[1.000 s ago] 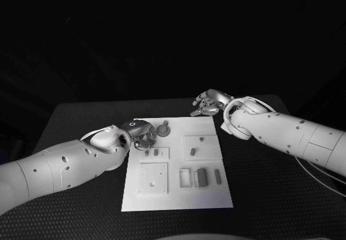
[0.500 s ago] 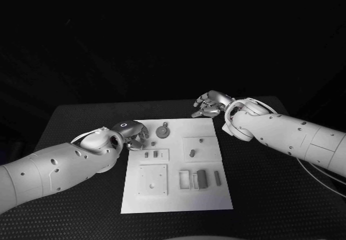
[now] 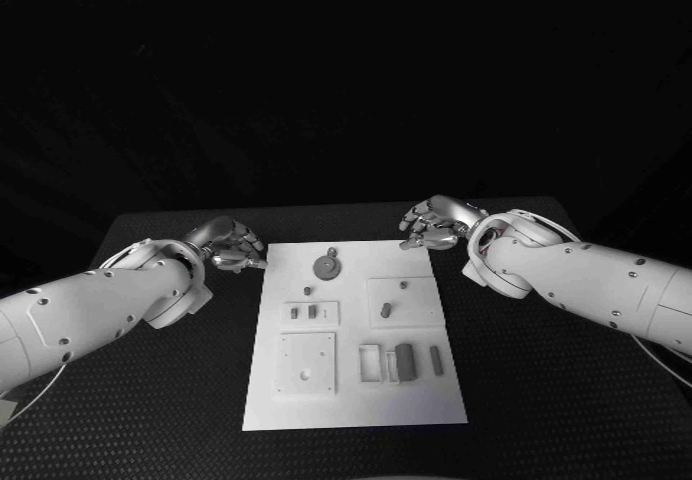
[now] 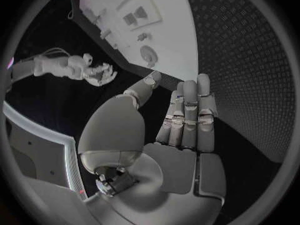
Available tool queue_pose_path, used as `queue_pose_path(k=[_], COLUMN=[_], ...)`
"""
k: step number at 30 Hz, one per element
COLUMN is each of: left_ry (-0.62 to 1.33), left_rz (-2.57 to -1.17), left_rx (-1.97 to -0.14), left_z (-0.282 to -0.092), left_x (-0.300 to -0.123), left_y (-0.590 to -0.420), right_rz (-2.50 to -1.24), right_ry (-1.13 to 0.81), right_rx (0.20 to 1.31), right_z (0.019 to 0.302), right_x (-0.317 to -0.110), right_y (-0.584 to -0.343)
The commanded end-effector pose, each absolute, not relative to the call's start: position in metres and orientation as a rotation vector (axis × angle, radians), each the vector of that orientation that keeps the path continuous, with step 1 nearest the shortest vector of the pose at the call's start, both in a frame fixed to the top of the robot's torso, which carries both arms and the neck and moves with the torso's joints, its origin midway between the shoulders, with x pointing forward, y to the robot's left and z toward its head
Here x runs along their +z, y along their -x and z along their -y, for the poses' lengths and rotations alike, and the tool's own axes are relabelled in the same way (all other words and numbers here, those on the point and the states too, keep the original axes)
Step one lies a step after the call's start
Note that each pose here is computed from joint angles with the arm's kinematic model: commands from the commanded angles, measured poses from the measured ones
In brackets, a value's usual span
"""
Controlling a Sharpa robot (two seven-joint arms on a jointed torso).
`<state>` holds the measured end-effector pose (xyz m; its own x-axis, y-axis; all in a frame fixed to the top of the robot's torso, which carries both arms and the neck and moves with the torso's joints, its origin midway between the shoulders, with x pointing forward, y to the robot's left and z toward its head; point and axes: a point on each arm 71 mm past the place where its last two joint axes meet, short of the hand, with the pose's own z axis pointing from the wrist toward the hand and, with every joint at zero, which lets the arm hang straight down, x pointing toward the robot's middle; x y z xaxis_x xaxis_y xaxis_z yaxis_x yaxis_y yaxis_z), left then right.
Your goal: Assemble the parts on the task board
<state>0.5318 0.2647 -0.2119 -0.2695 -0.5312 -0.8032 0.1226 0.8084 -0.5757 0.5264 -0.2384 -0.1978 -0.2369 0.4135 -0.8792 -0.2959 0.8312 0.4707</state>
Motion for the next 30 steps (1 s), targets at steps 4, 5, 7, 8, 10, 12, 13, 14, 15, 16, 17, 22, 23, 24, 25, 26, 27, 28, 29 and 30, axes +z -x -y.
queue_pose_path(k=[4,5,7,8,10,12,13,14,15,16,17,22,23,24,25,26,27,28,29,30], left_ry=[0.585,0.579,0.563,0.557,0.547,0.54,0.538,0.536,0.535,0.534,0.533,0.531,0.532,0.532,0.533,0.533,0.534,0.534,0.535,0.535], left_rz=[-1.689,-1.699,-1.712,-1.713,-1.715,-1.714,-1.712,-1.713,-1.712,-1.712,-1.711,-1.712,-1.712,-1.713,-1.713,-1.713,-1.714,-1.713,-1.713,-1.713], left_rx=[-0.922,-0.922,-0.933,-0.936,-0.945,-0.952,-0.956,-0.958,-0.96,-0.962,-0.964,-0.968,-0.968,-0.969,-0.968,-0.967,-0.966,-0.966,-0.965,-0.964], left_z=[-0.271,-0.271,-0.27,-0.27,-0.268,-0.267,-0.266,-0.266,-0.265,-0.265,-0.265,-0.264,-0.264,-0.264,-0.265,-0.265,-0.265,-0.266,-0.266,-0.266], left_x=[-0.205,-0.205,-0.206,-0.206,-0.205,-0.205,-0.205,-0.205,-0.205,-0.204,-0.204,-0.204,-0.204,-0.204,-0.204,-0.204,-0.204,-0.204,-0.204,-0.204], left_y=[-0.527,-0.526,-0.525,-0.525,-0.524,-0.523,-0.523,-0.523,-0.523,-0.523,-0.523,-0.522,-0.522,-0.522,-0.522,-0.522,-0.522,-0.522,-0.522,-0.522], right_rz=[-1.684,-1.68,-1.671,-1.67,-1.682,-1.706,-1.713,-1.713,-1.711,-1.709,-1.709,-1.741,-1.747,-1.75,-1.749,-1.749,-1.748,-1.742,-1.736,-1.731], right_ry=[0.17,0.187,0.233,0.254,0.318,0.362,0.38,0.394,0.407,0.419,0.431,0.452,0.452,0.452,0.45,0.449,0.448,0.443,0.44,0.438], right_rx=[0.618,0.612,0.59,0.579,0.546,0.529,0.523,0.517,0.514,0.505,0.497,0.441,0.437,0.434,0.434,0.434,0.435,0.435,0.432,0.43], right_z=[0.233,0.231,0.229,0.227,0.224,0.221,0.218,0.216,0.214,0.212,0.211,0.211,0.211,0.211,0.21,0.21,0.209,0.209,0.209,0.208], right_x=[-0.211,-0.212,-0.212,-0.213,-0.216,-0.221,-0.222,-0.223,-0.224,-0.224,-0.225,-0.229,-0.23,-0.231,-0.233,-0.235,-0.237,-0.238,-0.239,-0.239], right_y=[-0.505,-0.503,-0.5,-0.498,-0.494,-0.489,-0.487,-0.486,-0.484,-0.483,-0.483,-0.483,-0.484,-0.484,-0.483,-0.483,-0.482,-0.481,-0.482,-0.482])
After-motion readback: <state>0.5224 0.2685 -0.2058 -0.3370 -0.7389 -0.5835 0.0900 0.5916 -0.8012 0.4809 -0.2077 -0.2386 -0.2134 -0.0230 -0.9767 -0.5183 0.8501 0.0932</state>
